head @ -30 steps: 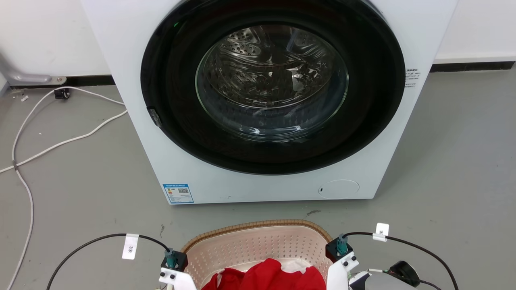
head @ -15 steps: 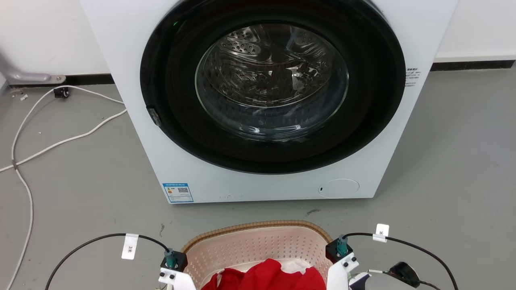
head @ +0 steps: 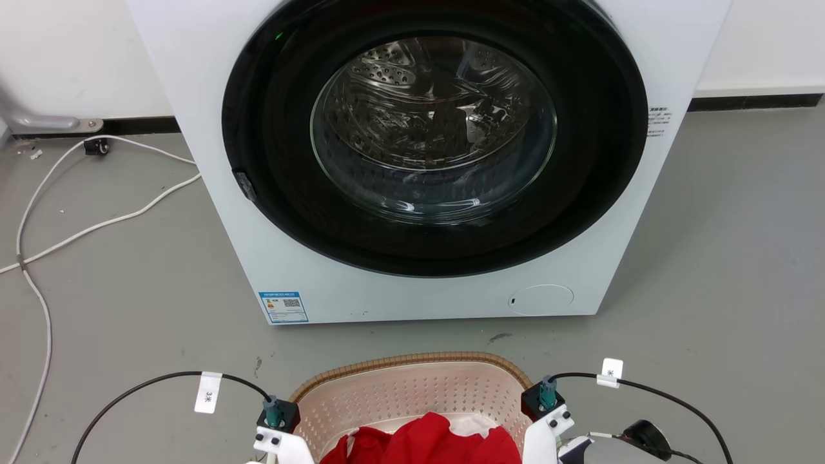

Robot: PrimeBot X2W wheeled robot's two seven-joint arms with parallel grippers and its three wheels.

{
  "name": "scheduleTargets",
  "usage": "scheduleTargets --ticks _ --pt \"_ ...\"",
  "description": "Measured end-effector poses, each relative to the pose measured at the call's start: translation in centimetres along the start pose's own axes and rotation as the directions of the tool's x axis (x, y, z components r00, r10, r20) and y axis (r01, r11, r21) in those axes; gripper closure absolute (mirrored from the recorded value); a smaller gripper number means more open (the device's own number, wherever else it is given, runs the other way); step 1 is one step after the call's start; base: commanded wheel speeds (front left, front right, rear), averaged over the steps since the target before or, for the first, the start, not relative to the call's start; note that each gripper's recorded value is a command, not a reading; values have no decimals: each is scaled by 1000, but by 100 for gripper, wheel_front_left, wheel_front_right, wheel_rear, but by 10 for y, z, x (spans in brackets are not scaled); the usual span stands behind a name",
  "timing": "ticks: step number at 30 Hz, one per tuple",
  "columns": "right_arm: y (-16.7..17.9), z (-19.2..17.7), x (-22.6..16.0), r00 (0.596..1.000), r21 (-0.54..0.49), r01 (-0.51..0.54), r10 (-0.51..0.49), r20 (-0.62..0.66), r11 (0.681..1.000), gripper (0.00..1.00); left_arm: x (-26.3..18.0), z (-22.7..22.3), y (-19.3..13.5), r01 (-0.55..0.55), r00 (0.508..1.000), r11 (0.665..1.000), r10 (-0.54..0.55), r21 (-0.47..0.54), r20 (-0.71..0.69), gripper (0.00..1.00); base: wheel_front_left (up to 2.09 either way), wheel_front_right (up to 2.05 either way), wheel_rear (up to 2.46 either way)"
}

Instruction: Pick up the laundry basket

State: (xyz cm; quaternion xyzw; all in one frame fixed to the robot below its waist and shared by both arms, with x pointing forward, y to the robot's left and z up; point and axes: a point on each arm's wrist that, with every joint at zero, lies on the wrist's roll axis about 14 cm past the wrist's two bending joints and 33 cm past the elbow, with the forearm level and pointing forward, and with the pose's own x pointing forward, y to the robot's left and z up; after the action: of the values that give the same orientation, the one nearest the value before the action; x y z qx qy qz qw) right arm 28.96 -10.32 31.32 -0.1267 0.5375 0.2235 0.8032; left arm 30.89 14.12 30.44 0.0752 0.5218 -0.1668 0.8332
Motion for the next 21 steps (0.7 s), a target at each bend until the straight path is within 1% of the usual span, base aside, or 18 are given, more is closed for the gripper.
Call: scheduleTargets --ticks 21 --pt "0 1 1 1000 -6 -1 1 -3 1000 100 0 0 0 2 1000 1000 -2 -4 2 100 0 0 0"
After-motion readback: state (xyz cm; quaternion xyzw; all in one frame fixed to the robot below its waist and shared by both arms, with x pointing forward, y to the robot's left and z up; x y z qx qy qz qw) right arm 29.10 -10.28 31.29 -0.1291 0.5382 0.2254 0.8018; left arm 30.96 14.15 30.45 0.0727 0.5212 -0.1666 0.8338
